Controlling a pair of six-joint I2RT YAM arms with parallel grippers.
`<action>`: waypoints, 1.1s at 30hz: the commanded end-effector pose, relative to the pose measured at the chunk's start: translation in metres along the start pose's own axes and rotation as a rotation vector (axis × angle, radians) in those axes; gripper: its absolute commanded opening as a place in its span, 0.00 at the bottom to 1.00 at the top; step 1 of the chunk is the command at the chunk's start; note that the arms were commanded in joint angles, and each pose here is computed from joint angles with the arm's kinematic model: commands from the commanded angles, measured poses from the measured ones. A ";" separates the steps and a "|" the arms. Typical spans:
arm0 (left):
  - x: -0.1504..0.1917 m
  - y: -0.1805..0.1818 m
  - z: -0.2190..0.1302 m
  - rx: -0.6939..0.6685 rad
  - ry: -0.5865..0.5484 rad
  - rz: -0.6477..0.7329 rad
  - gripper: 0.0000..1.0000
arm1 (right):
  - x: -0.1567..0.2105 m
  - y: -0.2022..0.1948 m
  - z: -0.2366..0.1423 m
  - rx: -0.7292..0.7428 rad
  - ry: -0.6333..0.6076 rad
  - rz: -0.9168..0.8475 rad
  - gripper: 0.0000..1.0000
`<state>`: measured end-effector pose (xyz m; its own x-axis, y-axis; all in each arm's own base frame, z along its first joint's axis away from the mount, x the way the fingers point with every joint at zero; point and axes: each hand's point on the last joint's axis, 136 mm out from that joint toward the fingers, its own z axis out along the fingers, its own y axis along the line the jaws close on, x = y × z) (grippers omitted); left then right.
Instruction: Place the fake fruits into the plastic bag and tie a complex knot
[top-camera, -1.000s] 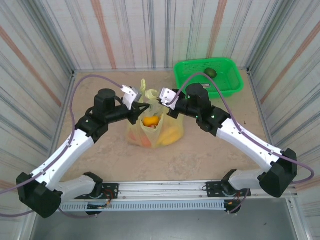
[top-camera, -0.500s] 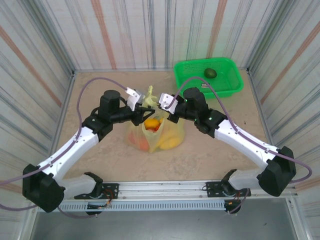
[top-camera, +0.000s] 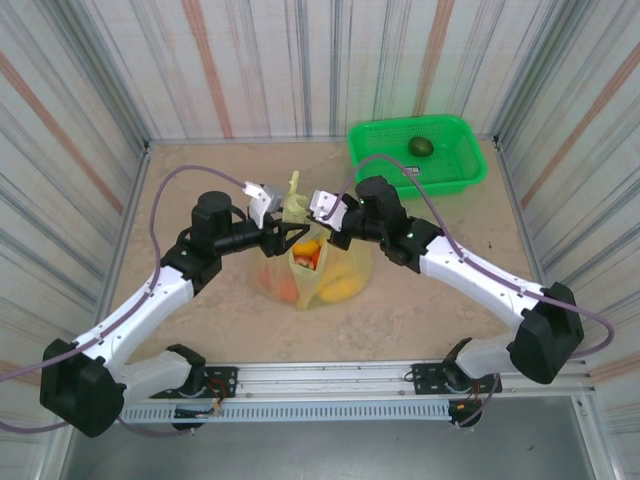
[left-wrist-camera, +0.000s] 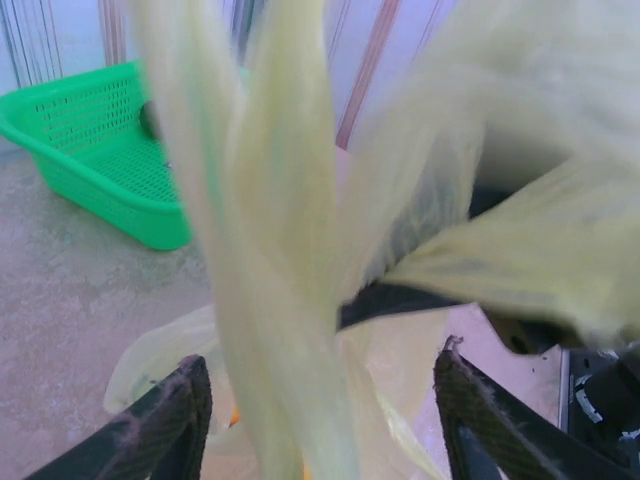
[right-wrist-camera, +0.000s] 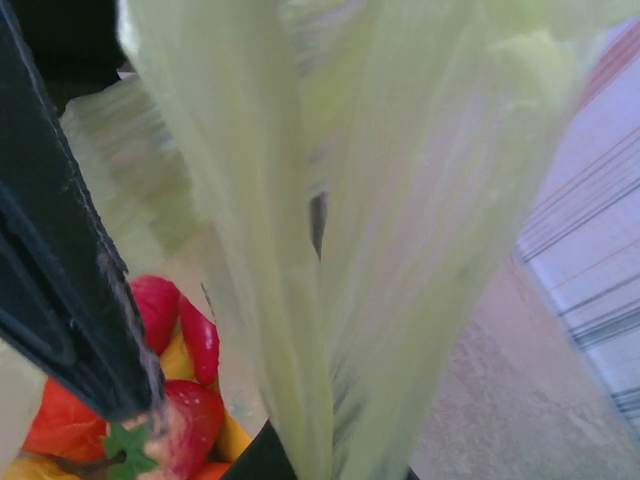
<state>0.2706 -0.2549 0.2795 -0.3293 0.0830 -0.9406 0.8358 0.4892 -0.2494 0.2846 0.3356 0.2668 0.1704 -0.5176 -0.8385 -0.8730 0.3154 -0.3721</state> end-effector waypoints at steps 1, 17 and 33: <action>-0.011 -0.009 -0.008 0.034 -0.049 0.044 0.67 | -0.007 0.000 0.006 -0.005 0.012 -0.014 0.00; -0.012 -0.006 -0.005 0.067 -0.085 0.019 0.67 | 0.013 0.023 0.003 -0.077 0.034 -0.099 0.00; -0.012 -0.029 0.002 0.258 -0.084 0.028 0.35 | 0.016 0.020 -0.002 -0.087 0.028 -0.092 0.00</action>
<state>0.2580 -0.2704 0.2866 -0.3148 0.0279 -0.9488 0.9071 0.3033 -0.2920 0.2725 0.3366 0.2408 0.2288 -0.5738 -0.7864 -0.8891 0.2058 -0.4089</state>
